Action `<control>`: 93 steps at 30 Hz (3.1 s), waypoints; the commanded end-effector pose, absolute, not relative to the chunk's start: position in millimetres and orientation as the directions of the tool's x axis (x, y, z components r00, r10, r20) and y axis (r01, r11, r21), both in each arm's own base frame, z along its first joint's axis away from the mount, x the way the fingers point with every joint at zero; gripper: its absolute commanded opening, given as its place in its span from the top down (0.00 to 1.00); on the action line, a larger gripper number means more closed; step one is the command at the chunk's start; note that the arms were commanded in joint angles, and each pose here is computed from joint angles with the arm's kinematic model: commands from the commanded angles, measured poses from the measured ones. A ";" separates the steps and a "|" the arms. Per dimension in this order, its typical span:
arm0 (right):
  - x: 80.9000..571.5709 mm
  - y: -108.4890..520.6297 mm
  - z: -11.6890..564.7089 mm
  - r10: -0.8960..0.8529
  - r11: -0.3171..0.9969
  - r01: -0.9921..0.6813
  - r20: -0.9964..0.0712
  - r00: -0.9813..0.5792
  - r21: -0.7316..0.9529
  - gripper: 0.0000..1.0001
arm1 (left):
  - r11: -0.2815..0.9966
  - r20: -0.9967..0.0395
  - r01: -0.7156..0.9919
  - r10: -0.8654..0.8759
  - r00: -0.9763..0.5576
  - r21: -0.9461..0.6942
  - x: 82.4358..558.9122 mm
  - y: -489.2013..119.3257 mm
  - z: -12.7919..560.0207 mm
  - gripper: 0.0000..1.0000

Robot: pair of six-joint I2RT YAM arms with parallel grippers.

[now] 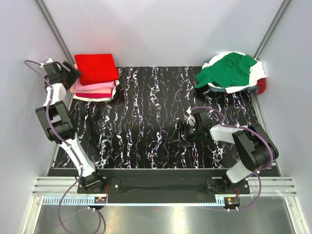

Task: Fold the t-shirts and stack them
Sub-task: Neatly place the folded tshirt to the corner, then reset both grippers

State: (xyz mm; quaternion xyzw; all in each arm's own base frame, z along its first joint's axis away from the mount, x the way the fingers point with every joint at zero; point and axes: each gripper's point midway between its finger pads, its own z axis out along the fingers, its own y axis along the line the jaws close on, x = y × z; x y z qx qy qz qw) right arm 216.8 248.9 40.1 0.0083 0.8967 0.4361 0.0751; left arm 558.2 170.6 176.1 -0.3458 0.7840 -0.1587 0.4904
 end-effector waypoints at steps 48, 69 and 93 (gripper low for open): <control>224.2 248.0 50.4 0.096 0.569 -0.065 -0.145 -0.985 0.820 0.17 | 0.774 -0.713 -0.296 -0.632 -0.303 -0.560 590.0 206.8 205.7 0.91; 224.3 247.3 53.0 0.100 0.563 -0.073 -0.156 -0.983 0.823 0.17 | 0.709 -0.821 -0.578 -0.560 -0.114 -0.403 467.7 205.2 282.2 0.01; 223.6 245.3 54.3 0.100 0.576 -0.072 -0.157 -0.982 0.814 0.14 | 0.936 -0.838 -0.007 -0.318 -0.443 -0.351 223.8 -35.4 249.2 0.01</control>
